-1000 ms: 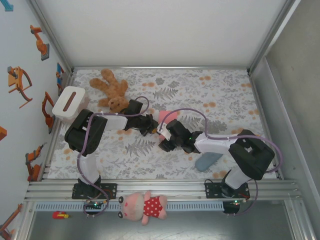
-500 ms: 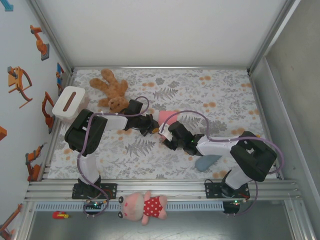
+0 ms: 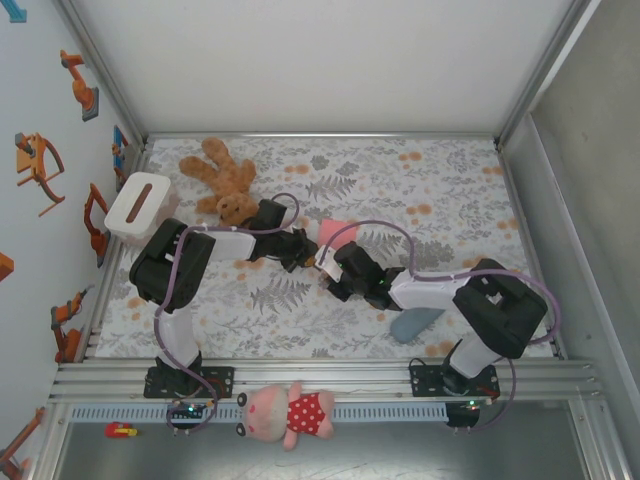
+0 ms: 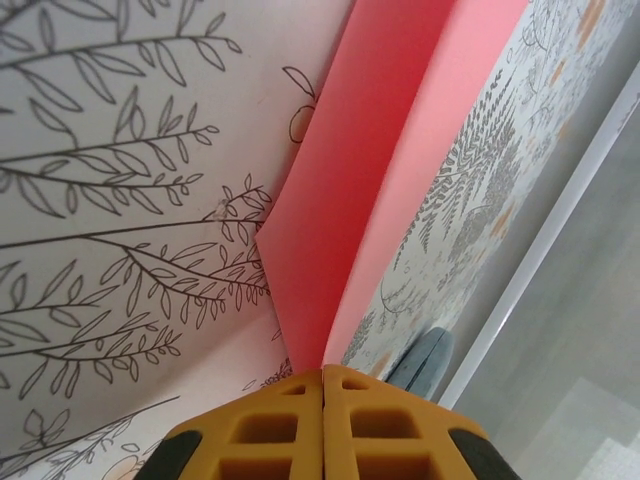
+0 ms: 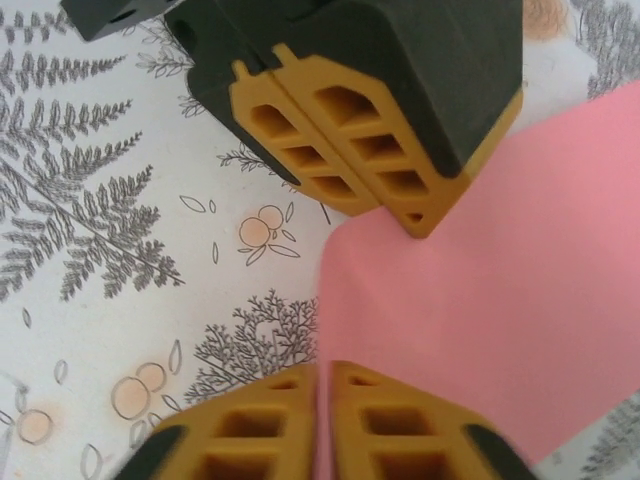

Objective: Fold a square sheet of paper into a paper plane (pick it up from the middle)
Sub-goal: Third fold the triangle at the center of the table.

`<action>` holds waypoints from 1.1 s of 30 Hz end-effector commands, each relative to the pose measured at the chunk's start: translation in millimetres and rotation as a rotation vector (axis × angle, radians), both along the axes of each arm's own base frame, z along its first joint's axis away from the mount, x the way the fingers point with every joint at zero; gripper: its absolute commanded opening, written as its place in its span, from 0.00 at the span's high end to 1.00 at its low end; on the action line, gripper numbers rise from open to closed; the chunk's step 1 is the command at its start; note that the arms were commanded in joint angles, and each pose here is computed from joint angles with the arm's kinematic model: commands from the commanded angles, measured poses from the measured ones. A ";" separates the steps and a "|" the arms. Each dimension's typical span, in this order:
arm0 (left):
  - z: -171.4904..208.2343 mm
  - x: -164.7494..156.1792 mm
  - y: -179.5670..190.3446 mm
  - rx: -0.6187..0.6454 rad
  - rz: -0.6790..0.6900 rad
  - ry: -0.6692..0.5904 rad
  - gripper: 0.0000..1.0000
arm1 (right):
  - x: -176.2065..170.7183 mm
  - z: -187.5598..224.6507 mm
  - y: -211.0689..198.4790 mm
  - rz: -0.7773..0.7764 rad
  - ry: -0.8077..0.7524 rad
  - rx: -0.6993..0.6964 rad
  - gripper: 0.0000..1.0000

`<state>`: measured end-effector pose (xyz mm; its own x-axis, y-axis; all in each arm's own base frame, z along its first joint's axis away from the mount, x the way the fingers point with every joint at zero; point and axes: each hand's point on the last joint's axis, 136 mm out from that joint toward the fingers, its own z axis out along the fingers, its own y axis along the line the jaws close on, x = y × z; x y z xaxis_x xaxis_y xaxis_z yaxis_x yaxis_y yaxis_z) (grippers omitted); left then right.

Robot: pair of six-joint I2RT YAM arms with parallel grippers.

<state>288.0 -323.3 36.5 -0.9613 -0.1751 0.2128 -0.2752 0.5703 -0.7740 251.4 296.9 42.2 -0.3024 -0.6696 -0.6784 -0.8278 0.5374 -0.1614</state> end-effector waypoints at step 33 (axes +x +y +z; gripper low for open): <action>-31.5 31.3 5.9 0.255 -0.104 -0.077 0.84 | -12.1 7.9 10.9 -0.102 0.309 0.269 1.00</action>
